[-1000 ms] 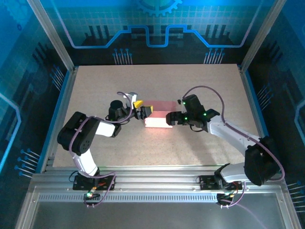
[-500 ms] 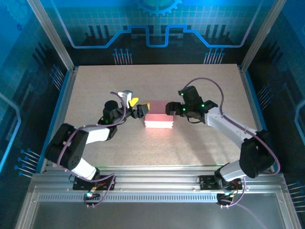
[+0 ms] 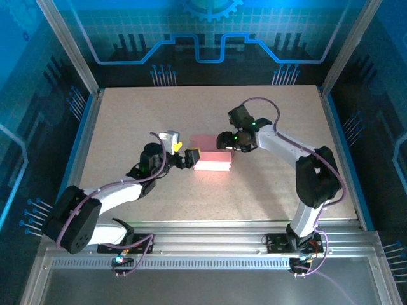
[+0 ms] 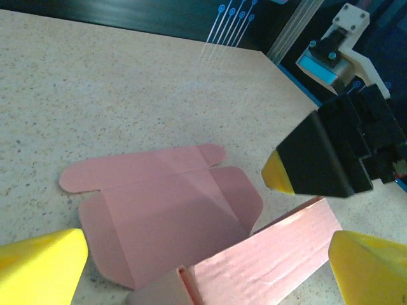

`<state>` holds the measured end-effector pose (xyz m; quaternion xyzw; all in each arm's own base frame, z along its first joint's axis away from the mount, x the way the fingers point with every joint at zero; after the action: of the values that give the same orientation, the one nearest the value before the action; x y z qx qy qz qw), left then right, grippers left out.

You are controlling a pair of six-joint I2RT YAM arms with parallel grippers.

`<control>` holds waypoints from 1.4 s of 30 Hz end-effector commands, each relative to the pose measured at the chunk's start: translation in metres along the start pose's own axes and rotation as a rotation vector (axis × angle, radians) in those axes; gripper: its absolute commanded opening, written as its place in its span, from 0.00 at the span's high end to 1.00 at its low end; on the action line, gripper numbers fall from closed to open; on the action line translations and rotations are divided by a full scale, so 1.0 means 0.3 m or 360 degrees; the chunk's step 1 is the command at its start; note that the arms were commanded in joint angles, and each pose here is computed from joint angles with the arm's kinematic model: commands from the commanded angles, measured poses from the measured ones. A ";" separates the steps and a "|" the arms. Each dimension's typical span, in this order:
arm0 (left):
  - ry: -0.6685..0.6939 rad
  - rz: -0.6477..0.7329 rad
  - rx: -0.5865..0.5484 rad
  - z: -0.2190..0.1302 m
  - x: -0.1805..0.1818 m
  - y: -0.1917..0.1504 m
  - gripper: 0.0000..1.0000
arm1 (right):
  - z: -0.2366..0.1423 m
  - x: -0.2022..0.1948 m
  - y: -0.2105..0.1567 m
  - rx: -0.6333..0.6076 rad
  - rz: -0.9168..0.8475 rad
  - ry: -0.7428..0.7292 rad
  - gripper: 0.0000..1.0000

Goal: Fold the paper box

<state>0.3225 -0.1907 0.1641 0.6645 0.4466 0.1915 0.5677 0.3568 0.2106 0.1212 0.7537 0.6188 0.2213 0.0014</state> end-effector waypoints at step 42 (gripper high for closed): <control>0.0310 -0.0065 0.0121 -0.122 -0.014 -0.084 0.01 | 0.133 -0.050 -0.226 -0.0418 -0.0171 -0.0466 0.64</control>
<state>0.2710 -0.1693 0.1329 0.6615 0.5358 0.1994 0.4853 0.2835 0.2237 0.0524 0.7307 0.6381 0.1661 0.1771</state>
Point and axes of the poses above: each hand's point on the last joint's axis, 136 mm out from that joint toward the fingers, its own z axis out along the fingers, its own x axis along the line the jaws close on, y = z × x, the point moved 2 cm from there along -z, back along the fingers, and after that the axes turned 11 degrees about z, right-handed, at the moved point
